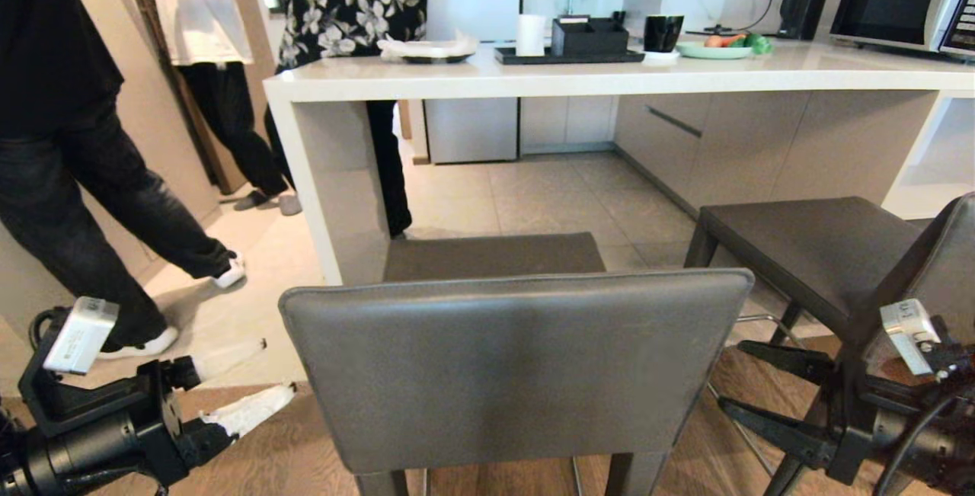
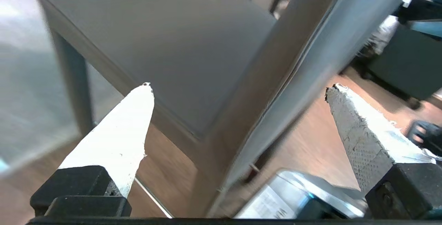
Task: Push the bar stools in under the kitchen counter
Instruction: Pull the gray chair out from under the dining table, then push the gray chair back under the dining table
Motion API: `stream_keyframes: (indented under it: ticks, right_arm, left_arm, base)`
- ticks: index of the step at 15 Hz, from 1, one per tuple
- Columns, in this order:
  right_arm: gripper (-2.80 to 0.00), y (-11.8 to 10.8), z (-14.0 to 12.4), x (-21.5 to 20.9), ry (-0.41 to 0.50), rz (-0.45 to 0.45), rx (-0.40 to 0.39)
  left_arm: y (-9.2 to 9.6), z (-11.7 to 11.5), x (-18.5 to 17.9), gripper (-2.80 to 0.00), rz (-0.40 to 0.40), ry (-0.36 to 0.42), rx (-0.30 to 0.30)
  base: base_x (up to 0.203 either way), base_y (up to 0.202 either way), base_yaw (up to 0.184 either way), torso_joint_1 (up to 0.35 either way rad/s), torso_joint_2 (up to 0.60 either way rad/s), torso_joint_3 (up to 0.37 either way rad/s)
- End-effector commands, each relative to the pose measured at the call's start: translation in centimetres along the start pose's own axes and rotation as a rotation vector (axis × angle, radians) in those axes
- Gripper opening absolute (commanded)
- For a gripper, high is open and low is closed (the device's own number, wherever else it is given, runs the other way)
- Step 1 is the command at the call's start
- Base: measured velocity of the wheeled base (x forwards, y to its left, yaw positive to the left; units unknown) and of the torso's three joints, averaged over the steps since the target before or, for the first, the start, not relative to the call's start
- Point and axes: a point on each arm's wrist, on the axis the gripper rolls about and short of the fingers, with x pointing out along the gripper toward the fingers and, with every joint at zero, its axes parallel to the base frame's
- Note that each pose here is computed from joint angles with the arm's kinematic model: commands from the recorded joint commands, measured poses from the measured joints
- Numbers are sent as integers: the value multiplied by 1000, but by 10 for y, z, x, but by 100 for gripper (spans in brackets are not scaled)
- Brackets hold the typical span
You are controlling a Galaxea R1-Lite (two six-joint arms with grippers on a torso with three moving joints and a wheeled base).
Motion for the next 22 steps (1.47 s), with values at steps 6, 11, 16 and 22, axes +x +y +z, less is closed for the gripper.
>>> stream_keyframes:
  ticks: [6,11,16,22]
  right_arm:
    - [0,12,30,-35,-146,-112,-62]
    - [0,29,50,-65,-265,-241,-105]
    - [0,34,67,-91,-353,-431,-185]
    - [0,39,104,-115,-415,-912,-64]
  left_arm:
    - [-18,28,-34,0,120,-145,167]
    - [-53,50,-55,0,112,-283,123]
    - [-66,71,-74,0,198,-387,129]
    - [-78,84,-104,0,538,-451,240]
  base:
    - [0,0,0,0,0,0]
    - [0,0,0,0,0,0]
    - [0,0,0,0,0,0]
    - [0,0,0,0,0,0]
